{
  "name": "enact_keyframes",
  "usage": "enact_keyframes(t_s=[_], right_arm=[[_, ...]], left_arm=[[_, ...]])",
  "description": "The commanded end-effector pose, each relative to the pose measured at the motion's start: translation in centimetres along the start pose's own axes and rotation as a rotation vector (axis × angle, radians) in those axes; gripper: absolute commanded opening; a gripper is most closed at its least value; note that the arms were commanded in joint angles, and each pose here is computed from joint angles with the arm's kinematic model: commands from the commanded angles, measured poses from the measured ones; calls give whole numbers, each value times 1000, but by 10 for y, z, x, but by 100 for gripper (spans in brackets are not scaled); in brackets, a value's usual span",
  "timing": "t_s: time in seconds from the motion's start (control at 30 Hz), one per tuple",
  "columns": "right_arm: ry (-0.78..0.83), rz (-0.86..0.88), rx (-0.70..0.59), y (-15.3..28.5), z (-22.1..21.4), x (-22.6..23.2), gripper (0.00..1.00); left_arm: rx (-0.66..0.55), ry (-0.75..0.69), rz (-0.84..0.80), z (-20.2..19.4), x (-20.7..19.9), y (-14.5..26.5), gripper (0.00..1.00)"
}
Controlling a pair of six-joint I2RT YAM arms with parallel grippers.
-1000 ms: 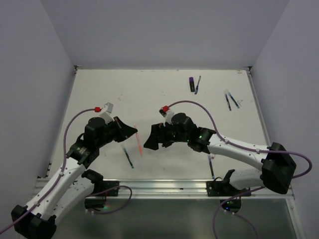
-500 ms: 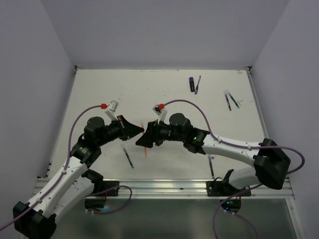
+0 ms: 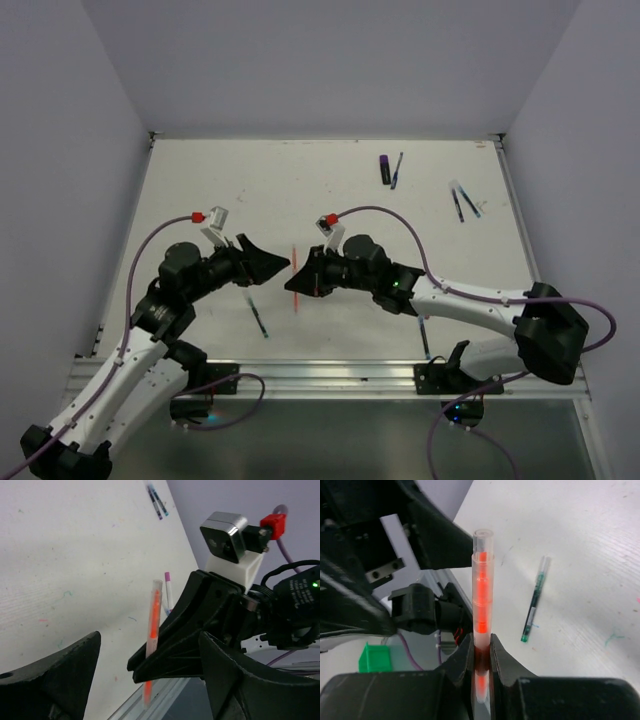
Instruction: Open the pen caps
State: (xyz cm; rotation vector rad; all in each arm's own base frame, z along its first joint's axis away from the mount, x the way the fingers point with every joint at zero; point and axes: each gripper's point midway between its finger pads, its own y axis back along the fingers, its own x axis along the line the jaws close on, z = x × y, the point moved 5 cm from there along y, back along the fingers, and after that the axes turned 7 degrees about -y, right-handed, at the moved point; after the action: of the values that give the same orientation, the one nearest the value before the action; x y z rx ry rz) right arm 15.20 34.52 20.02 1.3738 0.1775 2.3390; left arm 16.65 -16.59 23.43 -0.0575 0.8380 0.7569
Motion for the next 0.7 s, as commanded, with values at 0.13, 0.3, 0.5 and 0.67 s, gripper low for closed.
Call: enact_keyframes(t_s=[0.13, 0.3, 0.5, 0.67], right_arm=[[-1, -126, -217, 16, 35, 1, 0], [-22, -110, -257, 5, 55, 19, 0], [-61, -59, -247, -12, 64, 33, 0], [-73, -38, -235, -18, 64, 36, 0]], left_arm=[[5, -19, -121, -22, 0, 7, 58], [21, -49, -252, -29, -10, 7, 37], [57, -82, -255, -34, -6, 5, 45], [69, -92, -268, -35, -7, 3, 37]])
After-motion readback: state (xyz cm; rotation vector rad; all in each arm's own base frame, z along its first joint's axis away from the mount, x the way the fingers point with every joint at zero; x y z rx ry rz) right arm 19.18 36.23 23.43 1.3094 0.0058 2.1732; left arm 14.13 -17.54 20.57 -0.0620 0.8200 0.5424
